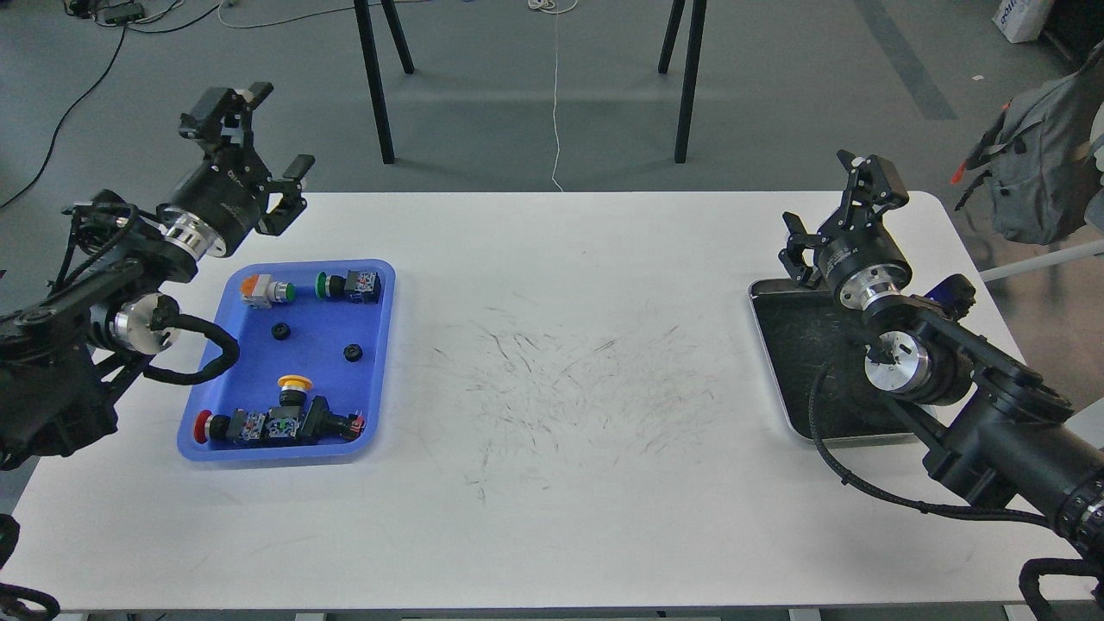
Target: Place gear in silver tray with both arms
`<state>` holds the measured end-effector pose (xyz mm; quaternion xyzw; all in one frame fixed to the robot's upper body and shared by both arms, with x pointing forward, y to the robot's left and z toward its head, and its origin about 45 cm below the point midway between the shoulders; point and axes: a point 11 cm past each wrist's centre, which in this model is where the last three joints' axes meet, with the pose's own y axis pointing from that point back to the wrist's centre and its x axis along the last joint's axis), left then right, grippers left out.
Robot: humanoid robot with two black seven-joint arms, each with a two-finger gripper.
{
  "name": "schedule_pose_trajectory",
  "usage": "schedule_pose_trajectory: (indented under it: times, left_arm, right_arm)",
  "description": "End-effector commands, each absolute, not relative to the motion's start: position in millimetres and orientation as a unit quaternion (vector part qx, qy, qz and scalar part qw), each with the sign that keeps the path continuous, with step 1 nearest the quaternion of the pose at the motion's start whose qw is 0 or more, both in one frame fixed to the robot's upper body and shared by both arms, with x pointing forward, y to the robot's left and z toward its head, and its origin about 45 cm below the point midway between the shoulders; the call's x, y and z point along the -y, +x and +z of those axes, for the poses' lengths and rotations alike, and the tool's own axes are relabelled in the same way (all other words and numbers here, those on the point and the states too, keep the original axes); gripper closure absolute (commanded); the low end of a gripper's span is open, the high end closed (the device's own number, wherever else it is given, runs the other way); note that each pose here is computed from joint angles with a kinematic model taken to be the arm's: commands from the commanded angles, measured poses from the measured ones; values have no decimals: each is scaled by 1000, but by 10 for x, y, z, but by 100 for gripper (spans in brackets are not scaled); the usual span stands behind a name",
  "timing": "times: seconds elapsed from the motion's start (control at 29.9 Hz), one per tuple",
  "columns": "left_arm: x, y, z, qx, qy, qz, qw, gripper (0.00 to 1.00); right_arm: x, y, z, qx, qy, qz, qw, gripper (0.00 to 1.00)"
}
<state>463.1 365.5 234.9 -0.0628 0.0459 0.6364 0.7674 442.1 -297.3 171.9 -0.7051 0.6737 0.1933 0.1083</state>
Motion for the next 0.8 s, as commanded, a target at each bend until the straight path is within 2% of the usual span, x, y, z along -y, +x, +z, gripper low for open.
schedule_pose_trajectory:
  times: [0.0,0.2,0.33,0.6,0.77]
  left_arm:
    - [-3792,4625,2374,-37,-60,666,742,0]
    - [-3554,4477,2606,-28,-59,605,794,0]
    - [-3282,4319,2593,-22,-29,555,831,0]
    - [-2832,3877,2493,123,113,407,898,0]
    - [-2900,3774,2352,202,190,365,889,0]
  right_arm:
    - [2971,4419,1713,-673,-705,194,108,0]
    - [2956,4419,1709,-673,-706,195,108,0]
    - [2960,4418,1707,-673,-705,195,108,0]
    - [2964,4385,1656,-674,-705,198,103,0]
    - [2959,4383,1654,-673,-705,198,102,0]
